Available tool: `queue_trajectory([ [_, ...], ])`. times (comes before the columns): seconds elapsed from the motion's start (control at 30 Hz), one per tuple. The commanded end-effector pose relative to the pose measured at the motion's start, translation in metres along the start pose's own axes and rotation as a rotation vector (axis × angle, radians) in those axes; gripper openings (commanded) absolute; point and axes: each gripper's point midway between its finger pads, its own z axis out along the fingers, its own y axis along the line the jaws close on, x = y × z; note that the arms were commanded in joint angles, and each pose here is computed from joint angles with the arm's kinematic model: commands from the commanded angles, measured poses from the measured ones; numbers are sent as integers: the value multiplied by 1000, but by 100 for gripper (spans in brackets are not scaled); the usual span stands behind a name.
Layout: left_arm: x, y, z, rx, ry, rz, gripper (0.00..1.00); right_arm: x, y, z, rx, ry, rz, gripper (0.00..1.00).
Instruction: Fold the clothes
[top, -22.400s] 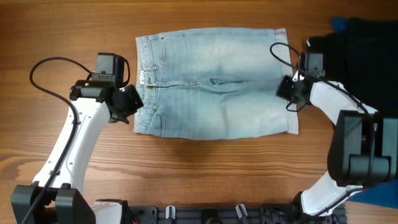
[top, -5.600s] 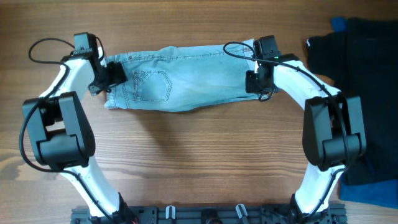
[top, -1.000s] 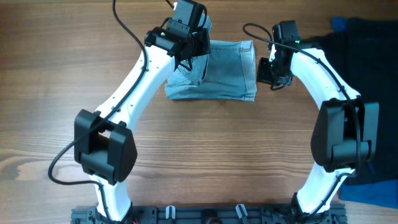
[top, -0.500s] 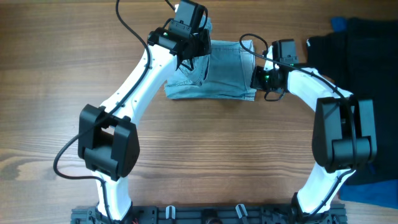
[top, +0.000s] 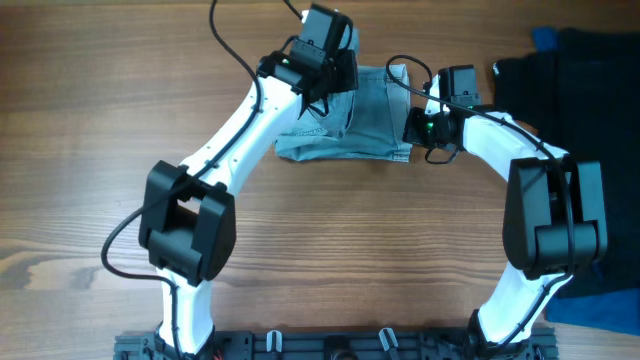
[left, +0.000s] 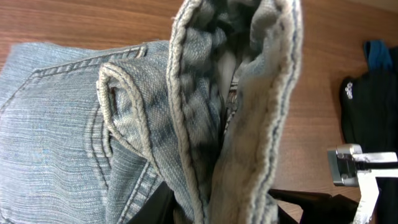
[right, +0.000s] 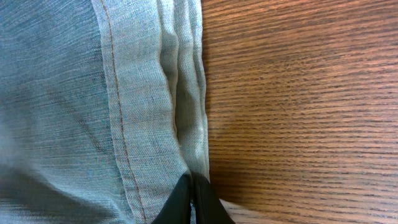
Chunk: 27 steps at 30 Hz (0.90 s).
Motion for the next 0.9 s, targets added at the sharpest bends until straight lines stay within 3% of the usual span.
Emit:
queue_trajectory([
  [0.0,6,-21,10,50,14,7,20,50,-17,25,42,146,34,4],
  [0.2,18,-13,38,31,35,6,18,50,-17,24,43,149,35,4],
  [0.37,14,-17,48,52,12,-105,18,50,-18,24,44,150,36,4],
  [0.57,12,-22,49,67,1,-164,22,51,-18,24,45,154,37,4],
  [0.7,16,-31,49,88,11,-154,32,51,-18,24,45,153,43,4],
  [0.77,19,-48,47,156,26,-141,28,52,-18,24,48,154,64,4],
  [0.87,17,-75,41,301,39,-55,45,39,-16,13,49,119,54,4],
])
